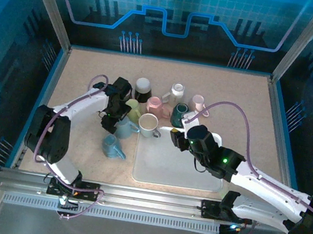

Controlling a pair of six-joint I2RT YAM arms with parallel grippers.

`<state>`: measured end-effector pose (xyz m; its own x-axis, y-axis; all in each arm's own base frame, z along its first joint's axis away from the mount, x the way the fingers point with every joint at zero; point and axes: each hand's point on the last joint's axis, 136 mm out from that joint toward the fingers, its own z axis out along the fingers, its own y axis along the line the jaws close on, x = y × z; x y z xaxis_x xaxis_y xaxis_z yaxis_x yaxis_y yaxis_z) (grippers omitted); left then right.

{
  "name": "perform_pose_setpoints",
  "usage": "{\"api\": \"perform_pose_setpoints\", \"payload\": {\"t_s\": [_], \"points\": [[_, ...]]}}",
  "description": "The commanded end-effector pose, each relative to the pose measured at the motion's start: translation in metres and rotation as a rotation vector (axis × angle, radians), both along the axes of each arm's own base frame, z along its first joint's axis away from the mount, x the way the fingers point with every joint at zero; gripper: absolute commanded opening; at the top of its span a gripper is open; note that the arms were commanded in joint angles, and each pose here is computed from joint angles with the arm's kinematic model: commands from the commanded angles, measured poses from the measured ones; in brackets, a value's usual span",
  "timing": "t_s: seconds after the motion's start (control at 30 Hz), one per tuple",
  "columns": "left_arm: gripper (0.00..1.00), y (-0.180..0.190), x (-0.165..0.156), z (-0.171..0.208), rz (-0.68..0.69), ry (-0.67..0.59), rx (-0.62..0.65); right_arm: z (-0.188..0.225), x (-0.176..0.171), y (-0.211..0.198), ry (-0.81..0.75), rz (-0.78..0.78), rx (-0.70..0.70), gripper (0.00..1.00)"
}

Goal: Turn the mug right side up

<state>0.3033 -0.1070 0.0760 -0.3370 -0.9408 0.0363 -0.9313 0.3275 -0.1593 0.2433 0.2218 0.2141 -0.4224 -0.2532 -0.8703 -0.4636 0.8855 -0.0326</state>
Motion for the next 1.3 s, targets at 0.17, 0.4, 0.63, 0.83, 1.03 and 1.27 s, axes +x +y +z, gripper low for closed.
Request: {"api": "perform_pose_setpoints", "payload": {"t_s": [0.17, 0.4, 0.63, 0.83, 1.03, 1.27], "points": [[0.78, -0.004, -0.005, -0.015, -0.016, 0.043, -0.03, 0.0, 0.002, 0.003, -0.018, -0.005, -0.005, 0.57], [0.65, 0.013, -0.005, 0.004, -0.005, 0.0, 0.018, 0.005, 0.0, 0.004, -0.026, -0.004, -0.005, 0.57], [0.53, 0.027, 0.001, 0.035, -0.026, -0.107, 0.037, 0.004, -0.002, 0.004, -0.026, -0.006, -0.006, 0.57], [0.5, 0.043, -0.009, 0.065, -0.042, -0.185, 0.074, 0.007, -0.005, 0.005, -0.023, 0.0, -0.013, 0.57], [0.48, 0.06, -0.025, 0.1, -0.09, -0.304, 0.141, 0.019, -0.008, 0.019, -0.025, 0.052, 0.042, 0.59], [0.48, 0.045, -0.023, 0.159, -0.274, -0.692, 0.09, 0.038, -0.037, 0.073, -0.012, 0.38, 0.148, 0.61]]}}
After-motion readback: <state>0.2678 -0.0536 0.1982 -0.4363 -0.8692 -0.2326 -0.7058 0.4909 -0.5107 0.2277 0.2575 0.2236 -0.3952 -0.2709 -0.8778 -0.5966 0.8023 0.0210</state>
